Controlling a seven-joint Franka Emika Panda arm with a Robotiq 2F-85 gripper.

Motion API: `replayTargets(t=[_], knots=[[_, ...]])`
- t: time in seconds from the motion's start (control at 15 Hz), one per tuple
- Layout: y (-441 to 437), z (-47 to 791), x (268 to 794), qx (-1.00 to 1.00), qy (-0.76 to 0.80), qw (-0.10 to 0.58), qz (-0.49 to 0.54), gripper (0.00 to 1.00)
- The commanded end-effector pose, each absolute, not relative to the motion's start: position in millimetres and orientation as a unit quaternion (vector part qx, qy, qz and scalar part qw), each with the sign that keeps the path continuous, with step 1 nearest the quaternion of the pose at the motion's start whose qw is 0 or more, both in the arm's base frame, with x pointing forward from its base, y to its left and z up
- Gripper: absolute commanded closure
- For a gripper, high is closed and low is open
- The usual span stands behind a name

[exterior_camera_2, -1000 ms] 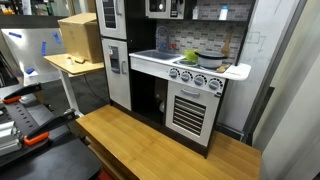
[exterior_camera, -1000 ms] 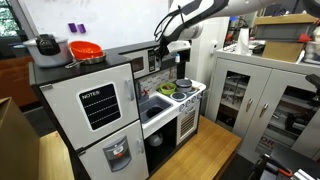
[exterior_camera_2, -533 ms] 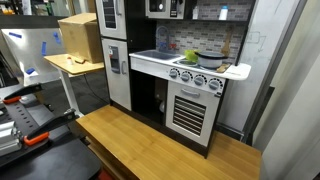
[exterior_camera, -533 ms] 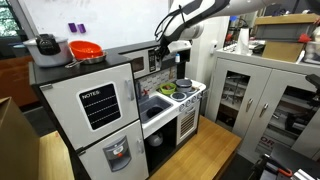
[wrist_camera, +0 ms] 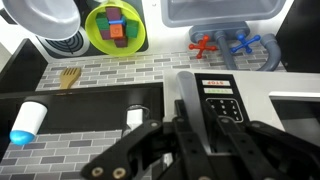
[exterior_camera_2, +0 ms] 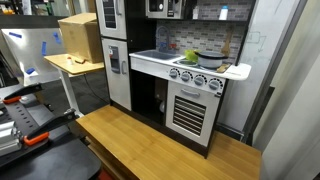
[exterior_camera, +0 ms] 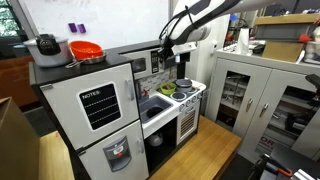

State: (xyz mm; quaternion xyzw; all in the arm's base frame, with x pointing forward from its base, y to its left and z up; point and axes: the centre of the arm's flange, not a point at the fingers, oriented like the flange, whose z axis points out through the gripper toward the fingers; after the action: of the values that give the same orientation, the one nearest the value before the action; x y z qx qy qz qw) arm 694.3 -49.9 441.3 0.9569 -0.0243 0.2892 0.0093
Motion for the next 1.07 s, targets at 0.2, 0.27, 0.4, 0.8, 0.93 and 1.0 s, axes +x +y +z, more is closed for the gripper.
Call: replayTargets(t=[0.2,0.27,0.4,0.8,0.93,1.0], knots=[[-25.4,435.4,644.0,0.949,-0.033,0.053,0.309,0.95],[-19.1,435.1,639.3,0.948,-0.029,0.059,0.312,0.95],[-7.7,434.9,630.6,0.946,-0.028,0.069,0.315,0.72],[21.7,434.2,611.0,0.949,0.003,0.086,0.304,0.47],[27.7,433.2,608.1,0.95,0.012,0.084,0.3,0.33],[30.4,432.9,607.2,0.951,0.014,0.083,0.299,0.27]])
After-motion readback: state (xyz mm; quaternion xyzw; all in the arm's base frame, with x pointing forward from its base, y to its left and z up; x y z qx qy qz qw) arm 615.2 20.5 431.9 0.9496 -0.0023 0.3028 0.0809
